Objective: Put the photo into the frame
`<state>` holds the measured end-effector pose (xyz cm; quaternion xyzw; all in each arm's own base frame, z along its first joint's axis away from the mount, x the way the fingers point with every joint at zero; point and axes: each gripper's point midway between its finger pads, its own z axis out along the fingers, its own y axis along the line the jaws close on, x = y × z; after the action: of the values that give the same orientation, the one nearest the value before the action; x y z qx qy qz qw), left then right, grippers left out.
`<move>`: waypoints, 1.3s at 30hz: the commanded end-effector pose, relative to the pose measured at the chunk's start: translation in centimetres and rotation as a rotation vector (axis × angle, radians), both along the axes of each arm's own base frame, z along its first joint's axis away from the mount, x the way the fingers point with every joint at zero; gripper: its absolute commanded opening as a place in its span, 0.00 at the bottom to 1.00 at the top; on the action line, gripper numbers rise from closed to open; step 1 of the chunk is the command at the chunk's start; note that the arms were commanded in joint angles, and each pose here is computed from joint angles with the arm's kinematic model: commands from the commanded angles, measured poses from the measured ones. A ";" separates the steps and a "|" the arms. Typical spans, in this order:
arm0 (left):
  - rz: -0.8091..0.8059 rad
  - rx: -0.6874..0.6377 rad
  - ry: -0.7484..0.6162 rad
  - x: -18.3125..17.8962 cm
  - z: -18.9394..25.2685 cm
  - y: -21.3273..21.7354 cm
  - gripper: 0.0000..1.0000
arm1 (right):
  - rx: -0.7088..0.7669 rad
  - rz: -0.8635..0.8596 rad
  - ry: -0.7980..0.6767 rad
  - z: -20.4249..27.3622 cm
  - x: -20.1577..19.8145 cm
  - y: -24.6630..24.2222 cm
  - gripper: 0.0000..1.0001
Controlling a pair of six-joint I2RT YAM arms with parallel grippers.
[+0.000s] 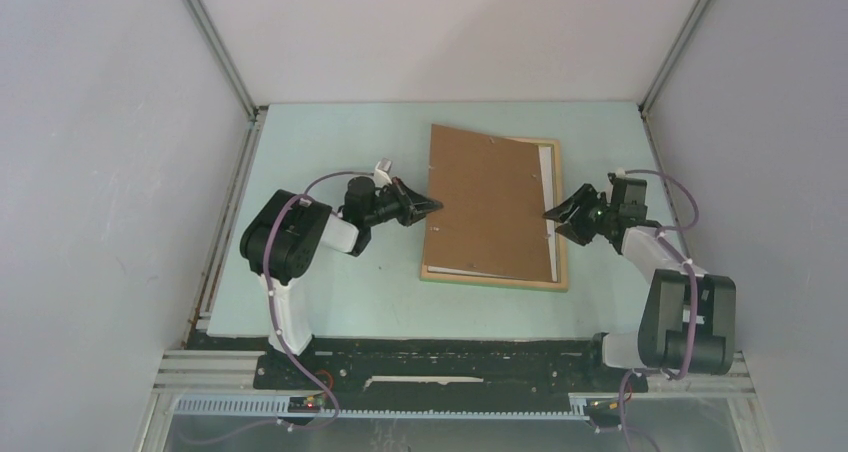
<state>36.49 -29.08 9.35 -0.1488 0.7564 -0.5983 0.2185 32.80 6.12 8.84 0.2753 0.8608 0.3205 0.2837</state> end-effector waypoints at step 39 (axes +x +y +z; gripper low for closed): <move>-0.070 -0.001 -0.107 0.5 2.1 -2.4 0.00 | 0.065 0.076 -0.054 -3.3 2.0 1.5 0.50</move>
<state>36.75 -29.56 9.65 -0.1425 0.7552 -0.6011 0.2190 34.89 6.80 3.55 0.2798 0.8561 0.3468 0.2619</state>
